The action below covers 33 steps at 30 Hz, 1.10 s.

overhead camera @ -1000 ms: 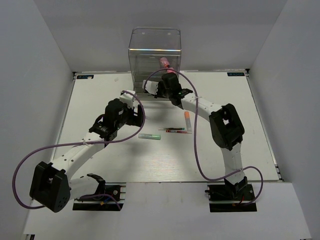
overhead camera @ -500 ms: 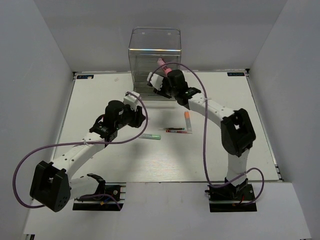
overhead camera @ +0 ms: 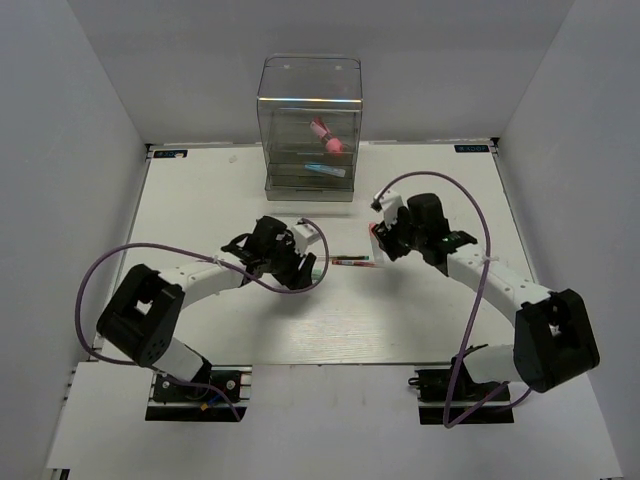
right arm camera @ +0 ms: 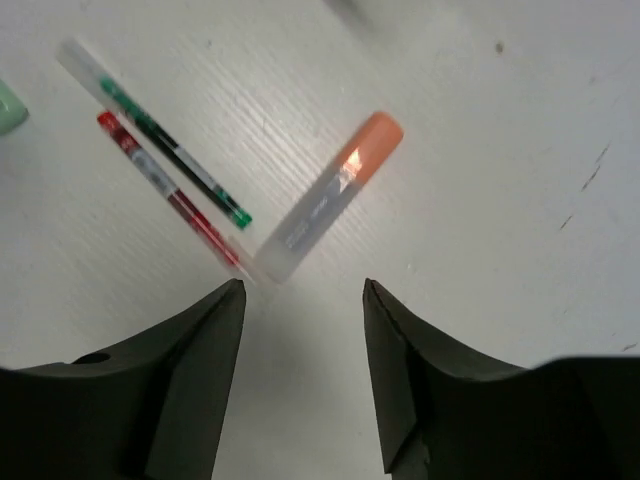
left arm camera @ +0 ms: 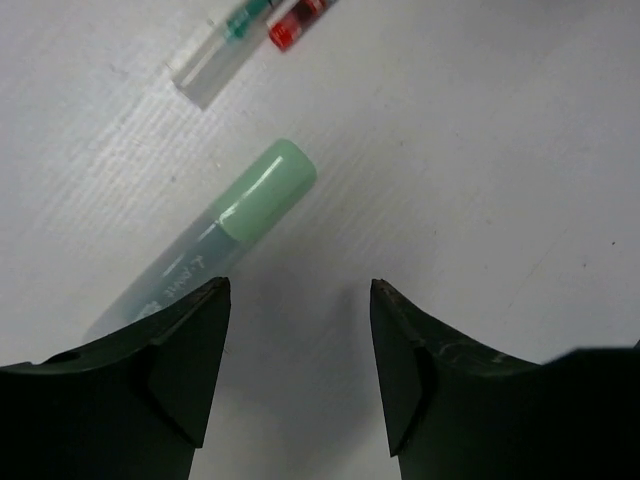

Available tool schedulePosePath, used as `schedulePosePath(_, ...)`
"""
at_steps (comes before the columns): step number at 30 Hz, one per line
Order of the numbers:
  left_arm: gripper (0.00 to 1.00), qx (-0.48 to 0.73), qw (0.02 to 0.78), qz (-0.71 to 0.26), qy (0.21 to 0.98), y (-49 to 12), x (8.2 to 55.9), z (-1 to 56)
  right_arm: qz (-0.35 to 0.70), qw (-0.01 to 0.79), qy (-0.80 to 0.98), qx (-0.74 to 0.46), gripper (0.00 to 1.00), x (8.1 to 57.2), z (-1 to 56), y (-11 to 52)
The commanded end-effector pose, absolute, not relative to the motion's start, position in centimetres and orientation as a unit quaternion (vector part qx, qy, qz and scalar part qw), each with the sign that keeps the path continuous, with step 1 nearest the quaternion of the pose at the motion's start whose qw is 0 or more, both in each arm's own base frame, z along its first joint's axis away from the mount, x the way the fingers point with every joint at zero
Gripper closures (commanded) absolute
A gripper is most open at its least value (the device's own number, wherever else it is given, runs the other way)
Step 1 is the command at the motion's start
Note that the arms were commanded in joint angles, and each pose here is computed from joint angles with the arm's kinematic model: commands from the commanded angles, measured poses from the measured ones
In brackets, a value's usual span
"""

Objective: Sort the stationery into containers
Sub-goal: Pick up the pen from the center of the board.

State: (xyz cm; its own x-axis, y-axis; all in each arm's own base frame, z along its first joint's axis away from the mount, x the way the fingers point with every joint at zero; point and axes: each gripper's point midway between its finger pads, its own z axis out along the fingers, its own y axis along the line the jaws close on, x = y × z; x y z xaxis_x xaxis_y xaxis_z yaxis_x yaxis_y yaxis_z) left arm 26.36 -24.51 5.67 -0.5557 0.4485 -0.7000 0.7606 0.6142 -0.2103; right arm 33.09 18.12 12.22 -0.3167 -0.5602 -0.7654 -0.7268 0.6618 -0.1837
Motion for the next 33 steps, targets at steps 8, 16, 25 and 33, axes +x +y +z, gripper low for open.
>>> schedulePosePath(8, 0.25, 0.388, 0.296, -0.163, 0.858, -24.7, 27.3, 3.5, 0.159, 0.475, 0.792, -0.350, 0.39, 31.9, 13.6, 16.4)
schedulePosePath(16, 0.33, 0.419, 0.349, -0.178, 0.819, -25.8, 27.3, 7.1, 0.167, 0.496, 0.782, -0.339, 0.39, 32.2, 14.6, 15.6)
schedulePosePath(25, 0.26, 0.447, 0.307, -0.123, 0.831, -26.4, 30.4, 4.2, 0.177, 0.497, 0.780, -0.336, 0.39, 32.0, 14.7, 15.4)
schedulePosePath(33, 0.26, 0.456, 0.273, -0.102, 0.841, -26.3, 30.9, 1.9, 0.179, 0.508, 0.774, -0.332, 0.39, 31.8, 15.4, 14.9)
